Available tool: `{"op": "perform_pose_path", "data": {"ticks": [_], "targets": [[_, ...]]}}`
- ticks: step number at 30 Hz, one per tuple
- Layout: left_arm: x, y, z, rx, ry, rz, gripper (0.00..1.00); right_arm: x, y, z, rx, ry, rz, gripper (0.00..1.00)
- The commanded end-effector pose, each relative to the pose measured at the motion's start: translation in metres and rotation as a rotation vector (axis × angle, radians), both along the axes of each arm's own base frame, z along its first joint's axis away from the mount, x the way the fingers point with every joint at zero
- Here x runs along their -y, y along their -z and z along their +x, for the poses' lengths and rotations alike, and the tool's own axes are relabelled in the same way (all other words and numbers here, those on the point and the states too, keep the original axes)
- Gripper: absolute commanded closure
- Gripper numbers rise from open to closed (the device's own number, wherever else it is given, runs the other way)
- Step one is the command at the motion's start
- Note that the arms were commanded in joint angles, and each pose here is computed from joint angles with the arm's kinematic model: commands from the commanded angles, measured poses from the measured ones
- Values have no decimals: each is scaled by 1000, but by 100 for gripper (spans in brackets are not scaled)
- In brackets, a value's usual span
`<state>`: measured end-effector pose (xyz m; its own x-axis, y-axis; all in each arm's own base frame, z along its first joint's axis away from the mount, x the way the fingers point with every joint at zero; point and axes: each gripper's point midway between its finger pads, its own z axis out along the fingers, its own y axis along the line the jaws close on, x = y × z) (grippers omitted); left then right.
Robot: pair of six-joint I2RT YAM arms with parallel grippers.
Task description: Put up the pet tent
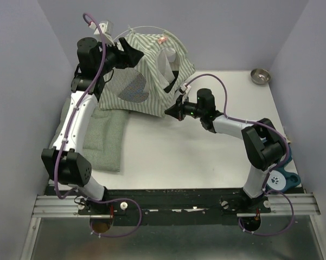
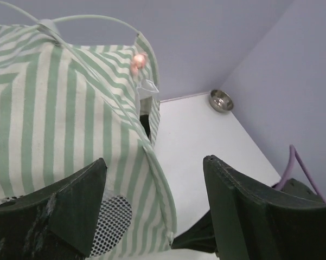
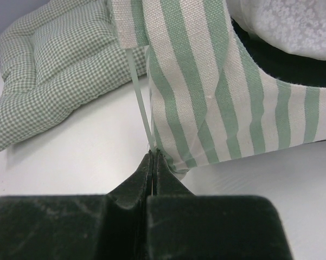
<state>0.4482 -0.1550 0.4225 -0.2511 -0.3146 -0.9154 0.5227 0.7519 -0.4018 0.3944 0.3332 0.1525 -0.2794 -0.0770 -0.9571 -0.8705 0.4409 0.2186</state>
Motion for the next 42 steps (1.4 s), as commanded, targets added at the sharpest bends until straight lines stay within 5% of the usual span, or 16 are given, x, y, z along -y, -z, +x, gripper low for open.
{"op": "perform_pose_path", "data": {"ticks": [1,12,22,28,30,42], "targets": [[-9,2,41,-54,-102,-103,20,1,-26,4,71,-7,6,99],[7,0,79,-97,-60,-231,42,-1,-28,-3,94,-57,2,99],[28,1,65,-78,49,-255,71,-3,-29,-1,88,-59,0,99],[41,19,61,-144,72,-251,74,-3,-32,-1,119,-71,-5,99],[41,24,62,-161,62,-256,100,-3,-34,-1,122,-73,-1,99],[53,81,34,-327,84,-239,100,-16,-78,17,142,-50,104,85]]}}
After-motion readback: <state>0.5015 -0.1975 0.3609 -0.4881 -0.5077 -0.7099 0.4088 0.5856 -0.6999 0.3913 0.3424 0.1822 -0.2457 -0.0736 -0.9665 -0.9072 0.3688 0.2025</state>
